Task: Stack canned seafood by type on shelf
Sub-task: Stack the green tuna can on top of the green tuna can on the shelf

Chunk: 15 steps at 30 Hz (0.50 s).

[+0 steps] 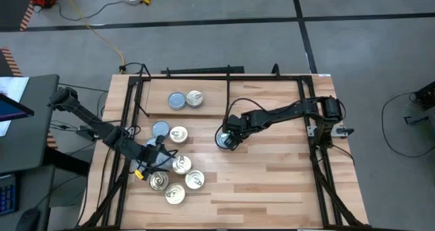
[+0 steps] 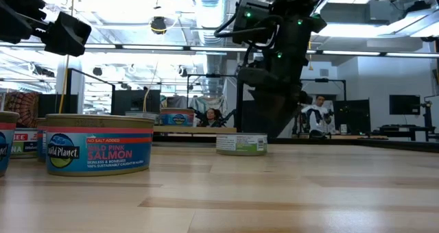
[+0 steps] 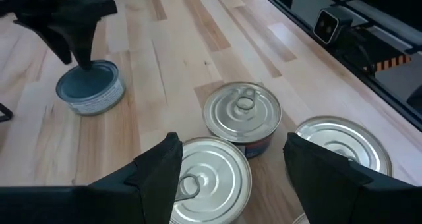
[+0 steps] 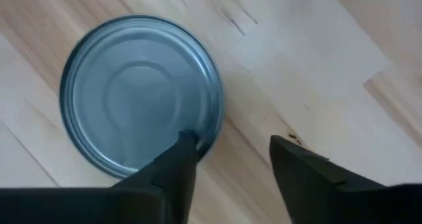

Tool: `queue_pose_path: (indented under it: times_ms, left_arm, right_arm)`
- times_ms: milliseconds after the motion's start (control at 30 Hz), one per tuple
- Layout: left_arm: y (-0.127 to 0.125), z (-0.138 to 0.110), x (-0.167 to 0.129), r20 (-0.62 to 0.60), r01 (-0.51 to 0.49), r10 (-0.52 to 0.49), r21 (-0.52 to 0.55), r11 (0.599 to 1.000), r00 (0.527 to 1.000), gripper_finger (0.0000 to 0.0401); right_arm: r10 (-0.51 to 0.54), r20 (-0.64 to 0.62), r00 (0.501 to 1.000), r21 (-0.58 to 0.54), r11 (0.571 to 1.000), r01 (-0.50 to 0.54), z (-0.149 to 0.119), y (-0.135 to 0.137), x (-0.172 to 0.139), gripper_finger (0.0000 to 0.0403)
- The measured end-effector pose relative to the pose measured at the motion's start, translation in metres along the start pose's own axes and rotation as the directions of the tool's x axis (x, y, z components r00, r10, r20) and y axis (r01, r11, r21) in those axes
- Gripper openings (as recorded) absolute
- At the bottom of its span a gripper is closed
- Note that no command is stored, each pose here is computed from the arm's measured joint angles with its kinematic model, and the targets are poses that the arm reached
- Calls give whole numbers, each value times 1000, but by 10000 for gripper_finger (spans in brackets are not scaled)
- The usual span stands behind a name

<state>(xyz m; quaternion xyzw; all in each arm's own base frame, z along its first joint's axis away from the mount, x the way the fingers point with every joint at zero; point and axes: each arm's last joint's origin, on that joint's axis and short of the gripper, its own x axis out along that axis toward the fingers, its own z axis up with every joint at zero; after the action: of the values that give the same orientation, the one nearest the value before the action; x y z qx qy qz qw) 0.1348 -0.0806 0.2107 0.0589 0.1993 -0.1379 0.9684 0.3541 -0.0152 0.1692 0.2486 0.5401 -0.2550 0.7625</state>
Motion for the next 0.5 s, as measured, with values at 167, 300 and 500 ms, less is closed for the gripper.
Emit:
queue_pose_path:
  times_ms: [167, 300, 500]
  left_arm:
    - [3, 1, -9, 18, 2, -2, -22, 1000, 1000, 254]
    - [5, 2, -15, 39, 4, -3, -38, 999, 999, 254]
    - [6, 3, -20, 64, 7, -4, -52, 999, 998, 254]
  right_arm:
    - [1, 0, 1000, 9, 1000, -1, 0, 1, 0, 146]
    - [-1, -2, 1000, 15, 1000, 1, 0, 0, 0, 107]
    - [-7, -10, 1000, 60, 998, 7, -1, 0, 0, 71]
